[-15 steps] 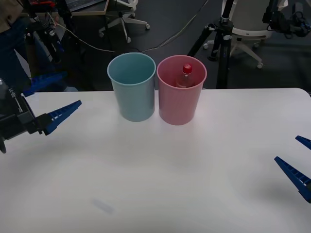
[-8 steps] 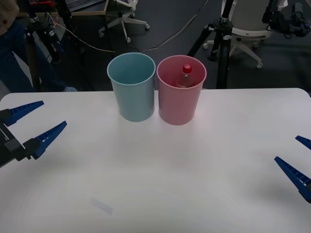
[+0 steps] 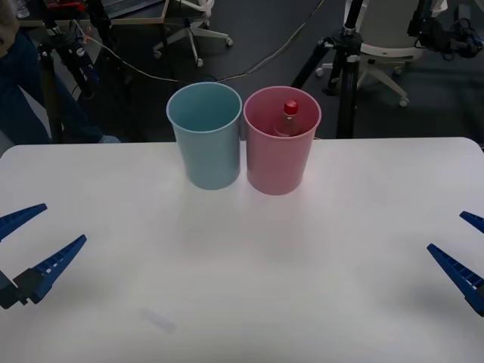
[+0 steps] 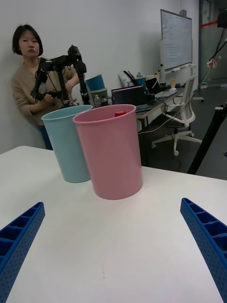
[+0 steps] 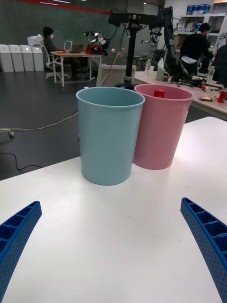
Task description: Grasp the object on the table and drop it into the matching bin: aluminum can to the light blue bin, PET bottle to the pink bin.
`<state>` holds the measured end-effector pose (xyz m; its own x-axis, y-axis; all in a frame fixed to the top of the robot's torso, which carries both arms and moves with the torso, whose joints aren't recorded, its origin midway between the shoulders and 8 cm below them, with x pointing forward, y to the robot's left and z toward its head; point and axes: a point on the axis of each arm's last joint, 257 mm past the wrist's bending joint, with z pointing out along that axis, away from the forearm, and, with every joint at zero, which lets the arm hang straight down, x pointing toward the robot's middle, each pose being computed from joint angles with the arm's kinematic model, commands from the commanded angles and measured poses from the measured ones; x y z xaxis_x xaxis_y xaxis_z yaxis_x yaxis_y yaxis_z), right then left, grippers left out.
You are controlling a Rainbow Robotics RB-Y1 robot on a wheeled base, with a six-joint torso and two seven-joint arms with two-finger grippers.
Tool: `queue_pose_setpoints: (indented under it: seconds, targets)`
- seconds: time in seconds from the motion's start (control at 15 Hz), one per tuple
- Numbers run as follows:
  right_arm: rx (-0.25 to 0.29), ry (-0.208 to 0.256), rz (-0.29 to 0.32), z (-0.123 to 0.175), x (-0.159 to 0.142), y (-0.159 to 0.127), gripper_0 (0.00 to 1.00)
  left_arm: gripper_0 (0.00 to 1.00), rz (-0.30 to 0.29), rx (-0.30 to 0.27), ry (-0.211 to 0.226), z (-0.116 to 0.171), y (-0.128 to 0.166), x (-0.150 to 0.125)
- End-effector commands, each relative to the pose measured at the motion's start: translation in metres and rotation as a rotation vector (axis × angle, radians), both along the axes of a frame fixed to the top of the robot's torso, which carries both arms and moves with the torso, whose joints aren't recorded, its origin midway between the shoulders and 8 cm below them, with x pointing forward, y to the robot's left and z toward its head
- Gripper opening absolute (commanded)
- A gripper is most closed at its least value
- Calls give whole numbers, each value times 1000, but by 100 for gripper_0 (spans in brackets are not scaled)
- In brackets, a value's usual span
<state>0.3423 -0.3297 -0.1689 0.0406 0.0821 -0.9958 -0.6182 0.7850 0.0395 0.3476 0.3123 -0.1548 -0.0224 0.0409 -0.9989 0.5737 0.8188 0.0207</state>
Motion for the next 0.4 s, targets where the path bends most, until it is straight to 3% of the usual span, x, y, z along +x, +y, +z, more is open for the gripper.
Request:
queue_pose_setpoints:
  seconds: [0.07,0.2,0.4]
  targets:
    - [0,0,0,0,0,0,100,100,14,32,-11,-6,7,-11]
    - [0,0,0,0,0,0,100,100,23,19,15,-13,10,-18]
    - [0,0,0,0,0,0,100,100,23,19,15,-13,10,-18]
